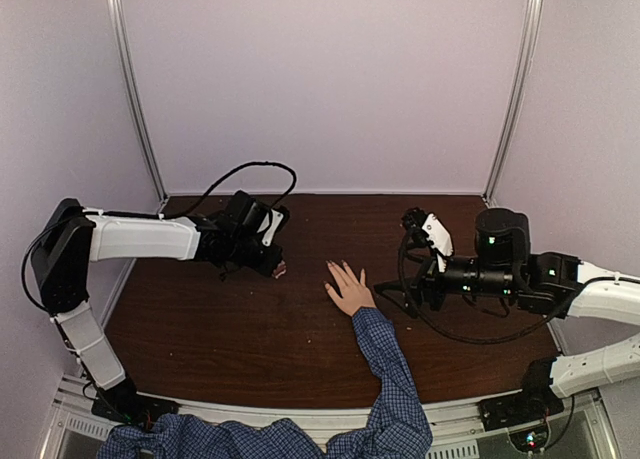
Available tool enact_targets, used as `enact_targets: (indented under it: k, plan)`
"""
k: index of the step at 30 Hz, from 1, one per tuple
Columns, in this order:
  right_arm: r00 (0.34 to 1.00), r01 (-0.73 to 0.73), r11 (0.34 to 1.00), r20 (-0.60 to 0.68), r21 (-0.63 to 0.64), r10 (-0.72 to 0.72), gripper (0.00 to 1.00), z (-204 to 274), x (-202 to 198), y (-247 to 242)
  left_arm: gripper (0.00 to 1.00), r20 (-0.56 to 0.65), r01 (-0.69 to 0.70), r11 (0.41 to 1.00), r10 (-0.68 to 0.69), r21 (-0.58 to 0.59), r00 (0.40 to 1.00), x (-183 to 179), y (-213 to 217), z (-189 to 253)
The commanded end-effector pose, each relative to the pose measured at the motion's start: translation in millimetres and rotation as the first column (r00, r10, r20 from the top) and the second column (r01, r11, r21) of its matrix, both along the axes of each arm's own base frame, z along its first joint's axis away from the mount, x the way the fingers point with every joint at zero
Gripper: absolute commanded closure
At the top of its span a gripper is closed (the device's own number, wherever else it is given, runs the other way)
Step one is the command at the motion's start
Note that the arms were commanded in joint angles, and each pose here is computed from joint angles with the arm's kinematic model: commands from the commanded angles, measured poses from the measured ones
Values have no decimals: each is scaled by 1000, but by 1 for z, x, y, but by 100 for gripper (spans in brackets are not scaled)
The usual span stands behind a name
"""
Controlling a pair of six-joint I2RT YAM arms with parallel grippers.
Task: Paint the nails
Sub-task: Put down the nail polish bottle at the center of the board.
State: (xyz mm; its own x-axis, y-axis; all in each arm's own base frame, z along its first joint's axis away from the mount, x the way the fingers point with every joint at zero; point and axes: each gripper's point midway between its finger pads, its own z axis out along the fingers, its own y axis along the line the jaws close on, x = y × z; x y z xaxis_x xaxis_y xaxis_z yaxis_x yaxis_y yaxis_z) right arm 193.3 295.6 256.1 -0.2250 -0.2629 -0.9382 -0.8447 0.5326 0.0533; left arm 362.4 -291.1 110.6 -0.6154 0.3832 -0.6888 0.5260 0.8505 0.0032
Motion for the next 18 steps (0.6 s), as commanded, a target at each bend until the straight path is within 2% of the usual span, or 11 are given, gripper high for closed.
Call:
enact_targets:
  k: [1, 18]
  plan:
    - [1000, 17, 1000, -6, 15, -17, 0, 1, 2, -2, 100, 38, -29, 999, 31, -42, 999, 16, -4, -3]
    - [1000, 7, 1000, -20, 10, -7, 0, -4, 4, 3, 100, -6, -42, 998, 42, -48, 999, 15, -3, -46]
